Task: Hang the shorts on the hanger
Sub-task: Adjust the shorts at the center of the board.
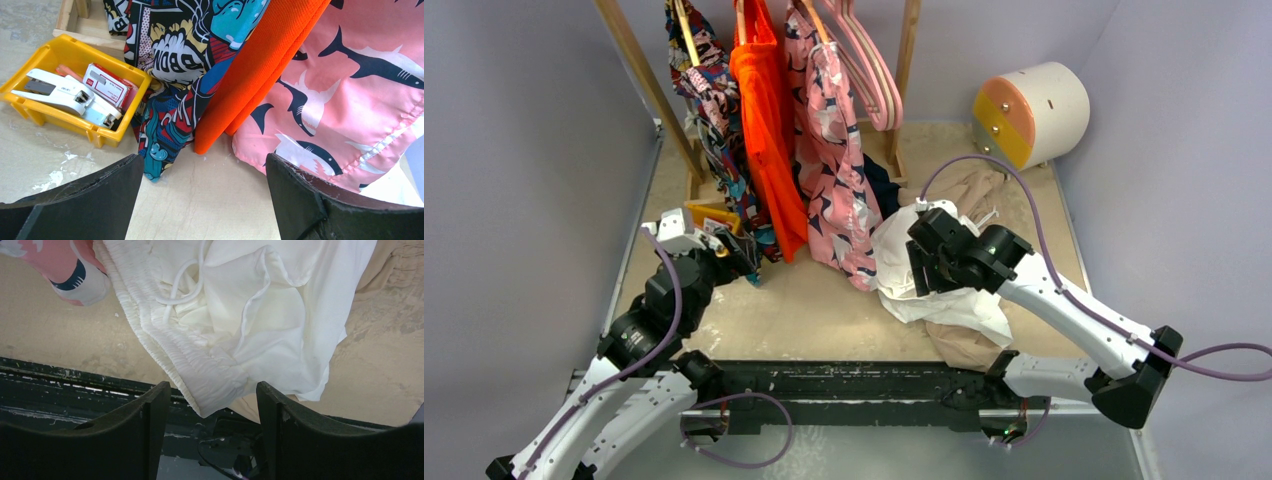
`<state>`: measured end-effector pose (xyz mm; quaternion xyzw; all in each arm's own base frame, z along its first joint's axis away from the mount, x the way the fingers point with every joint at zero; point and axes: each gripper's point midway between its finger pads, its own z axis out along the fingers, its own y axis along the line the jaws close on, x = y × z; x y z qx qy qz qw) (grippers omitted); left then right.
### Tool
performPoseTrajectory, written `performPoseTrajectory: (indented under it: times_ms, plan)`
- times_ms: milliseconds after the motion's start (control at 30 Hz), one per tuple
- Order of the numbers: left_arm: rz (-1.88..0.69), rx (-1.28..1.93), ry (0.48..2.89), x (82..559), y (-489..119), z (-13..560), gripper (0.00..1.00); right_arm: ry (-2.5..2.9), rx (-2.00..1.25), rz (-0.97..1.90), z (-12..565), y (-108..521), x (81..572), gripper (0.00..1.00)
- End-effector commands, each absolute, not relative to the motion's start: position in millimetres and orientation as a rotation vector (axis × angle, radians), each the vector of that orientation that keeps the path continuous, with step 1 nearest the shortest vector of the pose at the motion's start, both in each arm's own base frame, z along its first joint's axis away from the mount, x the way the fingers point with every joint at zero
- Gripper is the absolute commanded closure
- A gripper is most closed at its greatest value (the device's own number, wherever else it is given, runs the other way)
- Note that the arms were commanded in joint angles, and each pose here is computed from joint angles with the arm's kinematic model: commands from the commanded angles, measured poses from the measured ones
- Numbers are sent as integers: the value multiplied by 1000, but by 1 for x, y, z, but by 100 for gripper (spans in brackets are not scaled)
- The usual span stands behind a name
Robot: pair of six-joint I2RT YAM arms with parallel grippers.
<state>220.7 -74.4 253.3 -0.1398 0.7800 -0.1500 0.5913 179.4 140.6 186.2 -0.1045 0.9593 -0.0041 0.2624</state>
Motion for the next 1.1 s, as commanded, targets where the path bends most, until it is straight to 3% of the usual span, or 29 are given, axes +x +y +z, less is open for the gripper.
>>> performPoseTrajectory:
  times_ms: [0, 300, 833, 967, 1067]
  plan:
    - [-384, -324, 1770, 221, -75, 268, 10, 2580, -264, -64, 199, 135, 179, 34]
    - [-393, -322, 1763, 220, -76, 270, 10, 2592, -328, -71, 194, 138, 172, 38]
    - [-393, -319, 1771, 220, -77, 268, 10, 2598, -391, -191, 175, 146, 168, 63]
    - [-396, -318, 1771, 220, -77, 268, 10, 2597, -387, -206, 173, 146, 168, 73]
    - [-396, -316, 1773, 220, -78, 268, 10, 2582, -374, -204, 177, 146, 170, 94]
